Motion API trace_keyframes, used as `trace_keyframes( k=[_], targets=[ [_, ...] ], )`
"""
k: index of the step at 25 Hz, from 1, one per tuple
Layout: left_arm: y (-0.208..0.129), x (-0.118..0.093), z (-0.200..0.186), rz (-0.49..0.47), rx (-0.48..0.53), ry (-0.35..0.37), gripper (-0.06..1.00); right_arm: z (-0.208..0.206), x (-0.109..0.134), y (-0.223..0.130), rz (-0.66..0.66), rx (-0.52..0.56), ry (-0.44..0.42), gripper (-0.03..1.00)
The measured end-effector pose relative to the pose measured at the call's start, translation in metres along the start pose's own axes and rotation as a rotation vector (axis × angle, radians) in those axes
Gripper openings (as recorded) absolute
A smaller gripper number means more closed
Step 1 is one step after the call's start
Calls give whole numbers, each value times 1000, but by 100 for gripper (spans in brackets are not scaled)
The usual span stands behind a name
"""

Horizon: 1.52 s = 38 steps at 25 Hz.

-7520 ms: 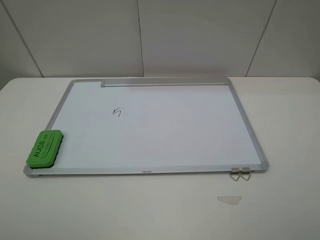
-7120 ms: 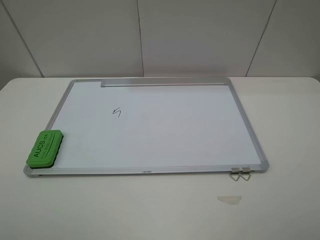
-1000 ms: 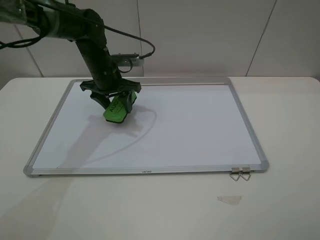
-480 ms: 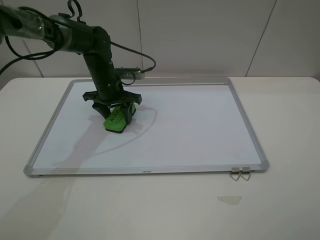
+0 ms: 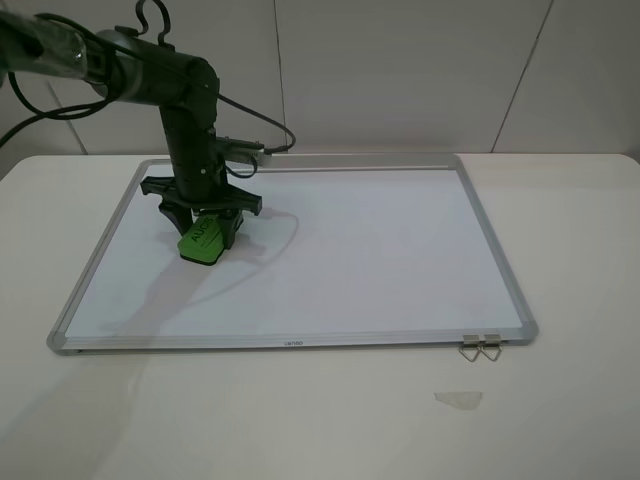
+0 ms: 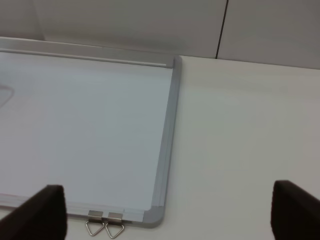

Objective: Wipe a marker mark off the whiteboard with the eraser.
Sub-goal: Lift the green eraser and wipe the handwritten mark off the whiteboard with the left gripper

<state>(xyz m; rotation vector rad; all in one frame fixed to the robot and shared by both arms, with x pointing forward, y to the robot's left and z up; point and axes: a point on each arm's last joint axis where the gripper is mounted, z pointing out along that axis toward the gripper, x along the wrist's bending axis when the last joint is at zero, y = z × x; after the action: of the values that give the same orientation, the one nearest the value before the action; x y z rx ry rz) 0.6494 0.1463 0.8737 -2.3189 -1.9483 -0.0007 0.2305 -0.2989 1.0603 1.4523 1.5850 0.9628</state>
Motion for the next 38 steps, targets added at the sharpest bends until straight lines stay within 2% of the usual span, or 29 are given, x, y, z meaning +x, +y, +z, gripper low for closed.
trace_keyframes(
  k=[7,12,15,18,22,28,32,35,38],
  targets=[
    [2,40,2,-90,48,21,61,0,0,0,0,0,0,81],
    [2,46,3,-110,52,17,61,0,0,0,0,0,0,81],
    [2,44,3,-133,52,-28,61,0,0,0,0,0,0,81],
    [3,38,4,-133,45,-82,61,0,0,0,0,0,0,81],
    [3,17,3,-64,20,-82,61,0,0,0,0,0,0,81],
    [-4,-38,0,72,-31,-79,61,0,0,0,0,0,0,81],
    [-11,-65,-1,143,-48,-79,60,0,0,0,0,0,0,81],
    [-13,-69,-2,153,-52,-79,60,0,0,0,0,0,0,81],
    [-10,-63,-1,126,-51,-96,60,0,0,0,0,0,0,81]
  ],
)
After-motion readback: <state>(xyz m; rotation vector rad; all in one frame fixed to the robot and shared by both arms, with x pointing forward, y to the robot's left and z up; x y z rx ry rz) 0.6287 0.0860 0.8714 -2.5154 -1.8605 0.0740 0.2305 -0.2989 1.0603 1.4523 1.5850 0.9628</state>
